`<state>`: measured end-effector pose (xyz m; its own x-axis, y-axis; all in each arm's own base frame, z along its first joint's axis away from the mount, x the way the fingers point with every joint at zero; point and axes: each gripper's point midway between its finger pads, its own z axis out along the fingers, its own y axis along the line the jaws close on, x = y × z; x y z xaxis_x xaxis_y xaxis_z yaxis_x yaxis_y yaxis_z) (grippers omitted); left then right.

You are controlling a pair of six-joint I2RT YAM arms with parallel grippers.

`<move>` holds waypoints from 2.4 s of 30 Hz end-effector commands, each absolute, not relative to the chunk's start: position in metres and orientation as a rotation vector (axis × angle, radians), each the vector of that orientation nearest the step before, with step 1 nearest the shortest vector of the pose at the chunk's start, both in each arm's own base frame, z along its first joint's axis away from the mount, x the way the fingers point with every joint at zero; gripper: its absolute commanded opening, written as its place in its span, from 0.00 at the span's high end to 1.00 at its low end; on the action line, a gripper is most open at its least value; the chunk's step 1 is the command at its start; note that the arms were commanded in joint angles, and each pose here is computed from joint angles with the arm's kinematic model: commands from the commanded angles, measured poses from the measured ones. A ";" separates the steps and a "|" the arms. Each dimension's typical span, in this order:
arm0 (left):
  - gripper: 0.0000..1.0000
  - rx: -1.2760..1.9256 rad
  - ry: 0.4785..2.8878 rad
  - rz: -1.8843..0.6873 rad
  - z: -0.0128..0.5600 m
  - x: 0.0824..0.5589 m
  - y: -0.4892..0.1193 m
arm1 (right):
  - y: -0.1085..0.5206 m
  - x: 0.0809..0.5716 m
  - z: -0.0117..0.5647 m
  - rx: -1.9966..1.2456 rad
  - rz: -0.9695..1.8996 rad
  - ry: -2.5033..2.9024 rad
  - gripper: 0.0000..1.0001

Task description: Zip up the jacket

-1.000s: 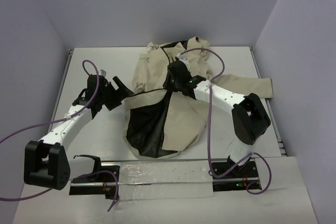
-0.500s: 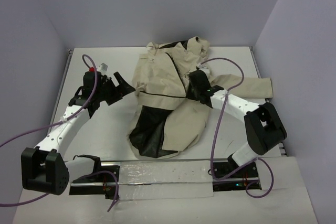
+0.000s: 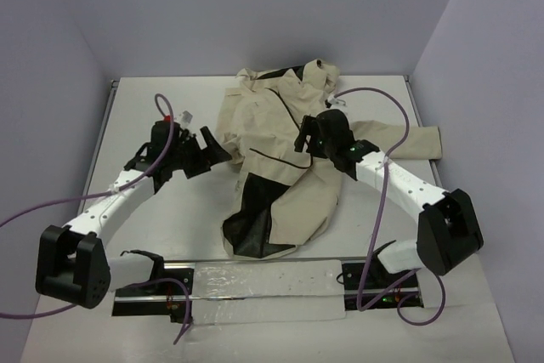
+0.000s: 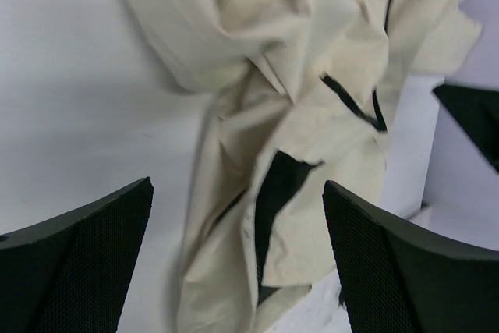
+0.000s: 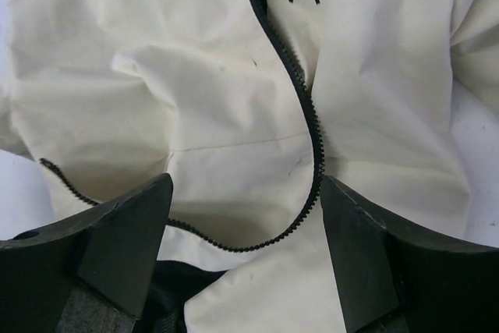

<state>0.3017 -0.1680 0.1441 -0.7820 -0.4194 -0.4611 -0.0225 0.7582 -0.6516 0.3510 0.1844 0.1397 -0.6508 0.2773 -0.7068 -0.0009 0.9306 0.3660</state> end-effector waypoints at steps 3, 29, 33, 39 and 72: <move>0.04 -0.146 2.392 -0.926 0.132 0.296 -0.231 | 0.186 0.348 0.189 0.175 0.473 2.150 0.15; 1.00 -0.079 2.354 -0.824 0.152 0.318 -0.249 | 0.152 0.285 0.152 0.113 0.366 2.253 0.10; 1.00 -0.195 2.178 -0.767 0.213 0.331 -0.214 | 0.176 0.270 0.150 0.014 0.369 2.276 0.10; 1.00 -0.438 1.965 -0.650 0.272 0.338 -0.137 | 0.235 0.233 0.124 -0.222 0.341 2.358 0.11; 1.00 -0.491 1.990 -0.612 0.257 0.334 -0.128 | 0.260 0.218 0.097 -0.285 0.195 2.344 1.00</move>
